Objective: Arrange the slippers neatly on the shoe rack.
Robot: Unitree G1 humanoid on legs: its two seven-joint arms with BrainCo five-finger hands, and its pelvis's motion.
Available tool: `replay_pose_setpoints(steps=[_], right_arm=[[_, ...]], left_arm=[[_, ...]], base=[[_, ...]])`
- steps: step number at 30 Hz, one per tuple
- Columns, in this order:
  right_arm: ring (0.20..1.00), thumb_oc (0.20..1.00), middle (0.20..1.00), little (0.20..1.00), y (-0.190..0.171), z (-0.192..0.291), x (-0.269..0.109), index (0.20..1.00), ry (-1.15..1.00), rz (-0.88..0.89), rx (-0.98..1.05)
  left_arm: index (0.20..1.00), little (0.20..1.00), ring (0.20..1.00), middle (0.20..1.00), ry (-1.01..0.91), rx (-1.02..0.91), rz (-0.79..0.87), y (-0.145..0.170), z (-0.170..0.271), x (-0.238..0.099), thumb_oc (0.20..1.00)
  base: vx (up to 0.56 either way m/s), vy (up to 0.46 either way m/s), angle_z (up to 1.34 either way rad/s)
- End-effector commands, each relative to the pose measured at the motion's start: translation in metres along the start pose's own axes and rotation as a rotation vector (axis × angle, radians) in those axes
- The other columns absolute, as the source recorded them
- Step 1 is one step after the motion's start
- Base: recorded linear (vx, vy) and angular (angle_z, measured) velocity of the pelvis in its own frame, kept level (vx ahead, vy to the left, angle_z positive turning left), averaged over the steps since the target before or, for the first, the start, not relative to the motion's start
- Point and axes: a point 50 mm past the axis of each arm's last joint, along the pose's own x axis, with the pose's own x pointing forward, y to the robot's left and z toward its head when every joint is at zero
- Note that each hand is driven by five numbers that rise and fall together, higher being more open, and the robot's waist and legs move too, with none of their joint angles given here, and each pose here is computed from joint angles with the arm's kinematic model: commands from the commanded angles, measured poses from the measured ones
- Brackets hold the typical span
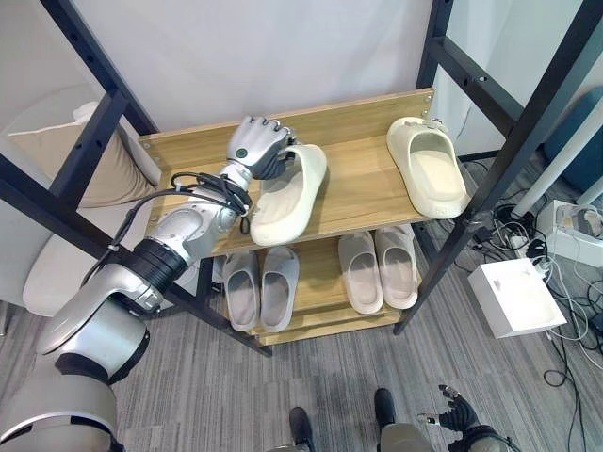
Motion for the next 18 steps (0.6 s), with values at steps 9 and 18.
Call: replay_pose_setpoints(steps=[9, 18], right_arm=[[1.0, 1.0, 1.0, 1.0, -0.011, -0.001, 0.003, 1.0, 0.028, -0.065, 0.067], [1.0, 1.0, 1.0, 1.0, -0.023, -0.01, 0.001, 1.0, 0.056, -0.128, 0.098]], left_arm=[[0.2, 0.2, 0.2, 0.2, 0.056, 0.09, 0.01, 0.016, -0.003, 0.045, 0.2], [0.2, 0.2, 0.2, 0.2, 0.155, 0.09, -0.049, 0.004, -0.008, 0.055, 0.2]], base=[[0.0, -0.014, -0.07], [0.02, -0.01, -0.14]])
